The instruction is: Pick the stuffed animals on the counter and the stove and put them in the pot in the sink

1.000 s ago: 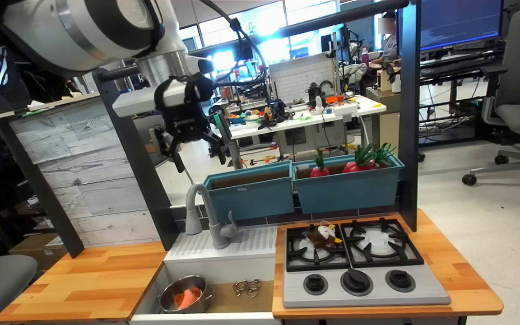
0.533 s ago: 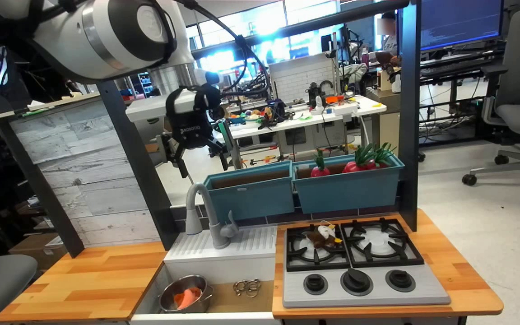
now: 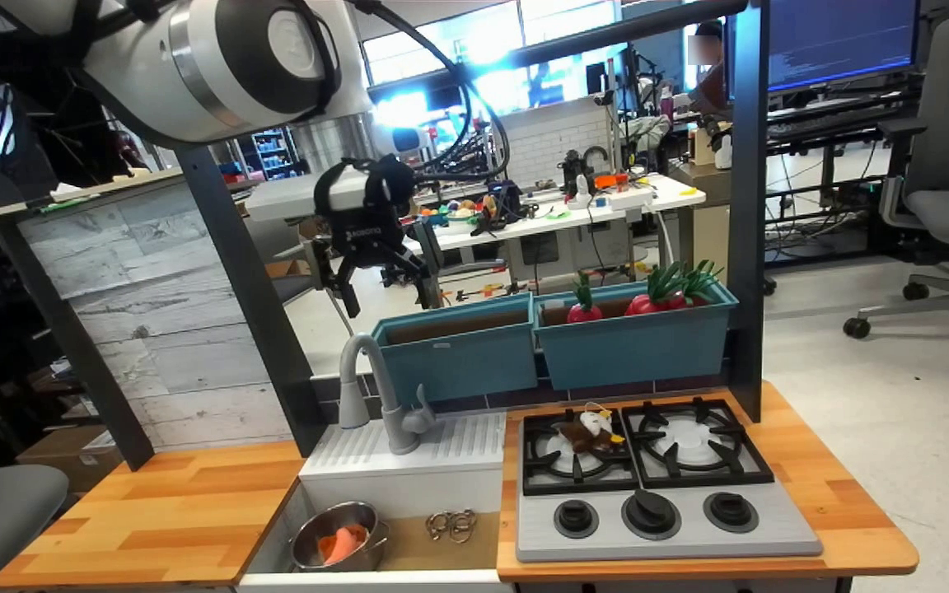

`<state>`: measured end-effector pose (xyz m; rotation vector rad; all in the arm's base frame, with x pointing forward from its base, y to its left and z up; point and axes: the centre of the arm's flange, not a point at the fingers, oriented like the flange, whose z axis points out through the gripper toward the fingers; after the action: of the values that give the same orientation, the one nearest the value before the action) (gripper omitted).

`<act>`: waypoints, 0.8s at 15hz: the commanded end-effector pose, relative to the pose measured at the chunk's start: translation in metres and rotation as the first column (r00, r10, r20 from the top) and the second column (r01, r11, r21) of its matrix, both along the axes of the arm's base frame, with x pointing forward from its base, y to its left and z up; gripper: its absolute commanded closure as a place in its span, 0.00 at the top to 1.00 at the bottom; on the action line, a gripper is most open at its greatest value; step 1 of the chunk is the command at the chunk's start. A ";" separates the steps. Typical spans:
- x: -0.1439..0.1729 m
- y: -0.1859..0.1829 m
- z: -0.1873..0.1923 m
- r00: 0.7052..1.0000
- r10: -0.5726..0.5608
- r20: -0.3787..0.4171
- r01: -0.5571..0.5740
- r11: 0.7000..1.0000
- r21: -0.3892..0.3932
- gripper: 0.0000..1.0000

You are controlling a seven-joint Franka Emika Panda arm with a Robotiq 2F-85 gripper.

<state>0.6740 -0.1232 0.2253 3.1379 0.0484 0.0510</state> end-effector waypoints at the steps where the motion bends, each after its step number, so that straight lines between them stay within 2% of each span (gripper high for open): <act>1: 0.036 -0.046 -0.018 0.994 -0.105 -0.031 0.106 0.994 0.023 1.00; 3: 0.057 -0.072 -0.030 0.983 -0.162 -0.087 0.164 0.986 0.008 1.00; 6: 0.083 -0.101 -0.051 0.963 -0.243 -0.119 0.243 0.970 -0.018 1.00; 8: 0.093 -0.111 -0.065 0.955 -0.276 -0.106 0.271 0.961 -0.056 1.00; 10: 0.105 -0.119 -0.076 0.952 -0.298 -0.073 0.294 0.954 -0.061 1.00; 12: 0.101 -0.113 -0.074 0.966 -0.255 -0.029 0.254 0.966 -0.053 1.00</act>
<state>0.7220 -0.2229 0.1558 3.0688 -0.3780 -0.0623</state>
